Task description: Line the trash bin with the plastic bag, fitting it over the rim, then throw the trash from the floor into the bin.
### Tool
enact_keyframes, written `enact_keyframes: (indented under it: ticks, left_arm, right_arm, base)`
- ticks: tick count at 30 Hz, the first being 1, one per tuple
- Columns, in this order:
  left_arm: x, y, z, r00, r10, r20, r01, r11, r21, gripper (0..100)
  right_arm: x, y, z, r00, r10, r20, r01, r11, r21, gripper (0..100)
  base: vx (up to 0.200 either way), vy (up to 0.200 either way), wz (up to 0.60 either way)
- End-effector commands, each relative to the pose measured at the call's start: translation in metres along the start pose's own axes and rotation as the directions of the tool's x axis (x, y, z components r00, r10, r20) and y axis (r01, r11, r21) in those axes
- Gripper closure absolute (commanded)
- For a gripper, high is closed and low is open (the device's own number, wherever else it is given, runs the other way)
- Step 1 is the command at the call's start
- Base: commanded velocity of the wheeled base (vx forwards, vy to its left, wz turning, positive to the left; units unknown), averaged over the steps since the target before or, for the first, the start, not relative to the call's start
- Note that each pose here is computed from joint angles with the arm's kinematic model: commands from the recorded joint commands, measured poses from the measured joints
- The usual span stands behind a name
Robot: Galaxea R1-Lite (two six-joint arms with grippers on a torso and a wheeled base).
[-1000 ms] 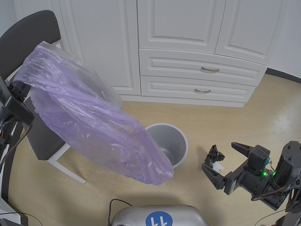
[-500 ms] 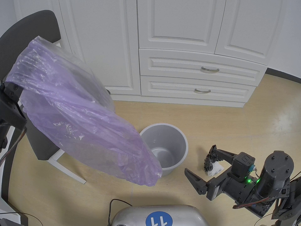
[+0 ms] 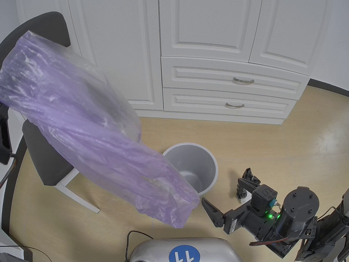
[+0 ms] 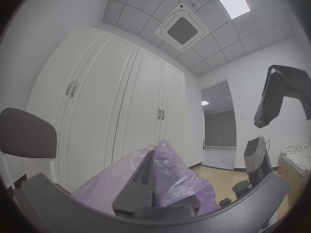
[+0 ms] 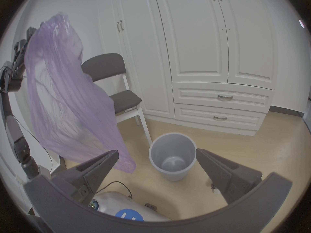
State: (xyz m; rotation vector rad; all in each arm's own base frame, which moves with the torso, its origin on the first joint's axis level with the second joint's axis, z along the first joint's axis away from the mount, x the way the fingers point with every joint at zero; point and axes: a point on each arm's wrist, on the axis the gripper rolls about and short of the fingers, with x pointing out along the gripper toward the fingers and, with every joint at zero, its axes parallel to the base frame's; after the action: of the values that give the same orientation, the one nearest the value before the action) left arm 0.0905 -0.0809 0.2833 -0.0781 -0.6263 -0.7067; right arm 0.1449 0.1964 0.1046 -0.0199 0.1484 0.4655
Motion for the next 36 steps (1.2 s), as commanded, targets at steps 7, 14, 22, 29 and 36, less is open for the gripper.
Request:
enact_keyframes:
  ticks: [7, 14, 22, 29, 36]
  left_arm:
    - [-0.007, -0.012, 0.011, 0.995, -0.085, 0.052, 0.088, 0.994, -0.062, 100]
    - [-0.007, -0.012, 0.011, 0.995, -0.086, 0.055, 0.089, 0.994, -0.063, 100]
    - [-0.007, -0.012, 0.011, 0.995, -0.087, 0.052, 0.090, 0.994, -0.063, 100]
    - [-0.007, -0.012, 0.011, 0.995, -0.086, 0.054, 0.089, 0.994, -0.061, 100]
    - [-0.008, -0.012, 0.010, 0.995, -0.087, 0.051, 0.090, 0.994, -0.062, 100]
  right_arm:
    - [0.002, 0.002, -0.005, 1.000, 0.006, -0.019, -0.006, 1.000, -0.008, 0]
    - [0.001, 0.002, 0.000, 1.000, 0.012, 0.007, -0.012, 1.000, 0.008, 0]
    - [-0.023, 0.008, 0.002, 0.994, 0.108, 0.009, -0.108, 0.994, -0.005, 0]
    - [-0.026, 0.009, 0.003, 0.992, 0.122, 0.014, -0.122, 0.993, -0.004, 0]
    - [-0.011, 0.008, 0.001, 0.997, 0.081, 0.008, -0.081, 0.997, 0.011, 0]
  base:
    - [0.000, 0.000, 0.00]
    - [0.000, 0.000, 0.00]
    - [0.000, 0.000, 0.00]
    - [0.000, 0.000, 0.00]
    - [0.000, 0.000, 0.00]
